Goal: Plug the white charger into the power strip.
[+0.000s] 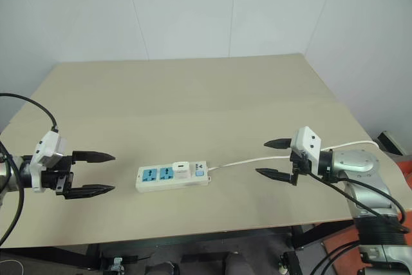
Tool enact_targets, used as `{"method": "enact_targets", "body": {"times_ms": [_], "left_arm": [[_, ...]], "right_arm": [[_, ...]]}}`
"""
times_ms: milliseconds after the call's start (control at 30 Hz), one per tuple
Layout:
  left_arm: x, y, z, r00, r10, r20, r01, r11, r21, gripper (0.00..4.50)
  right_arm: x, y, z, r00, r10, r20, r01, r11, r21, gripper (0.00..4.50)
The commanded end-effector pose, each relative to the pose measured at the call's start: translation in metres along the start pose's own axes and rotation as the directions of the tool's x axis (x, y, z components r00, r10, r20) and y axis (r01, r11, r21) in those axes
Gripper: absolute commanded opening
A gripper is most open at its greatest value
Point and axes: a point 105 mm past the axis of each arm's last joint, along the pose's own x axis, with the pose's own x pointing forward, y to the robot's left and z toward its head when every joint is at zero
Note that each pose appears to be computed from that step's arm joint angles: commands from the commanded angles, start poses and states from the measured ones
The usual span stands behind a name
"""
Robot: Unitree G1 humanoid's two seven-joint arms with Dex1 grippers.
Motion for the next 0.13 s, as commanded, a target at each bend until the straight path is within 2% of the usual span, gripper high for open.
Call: {"method": "enact_targets", "body": {"times_ms": [33, 133], "left_arm": [[-0.0014, 0.003, 0.0118, 1.0, 0.007, 0.016, -0.007, 0.999, 0.038, 4.5], [0.0008, 0.0039, 0.0125, 1.0, 0.002, 0.021, -0.003, 0.999, 0.042, 4.5]], "right_arm": [[-0.0071, -0.0046, 0.0113, 0.999, -0.039, 0.01, 0.039, 0.999, -0.025, 4.47], [-0.0084, -0.0059, 0.0135, 0.998, -0.058, 0.018, 0.059, 0.998, -0.029, 4.47]]}}
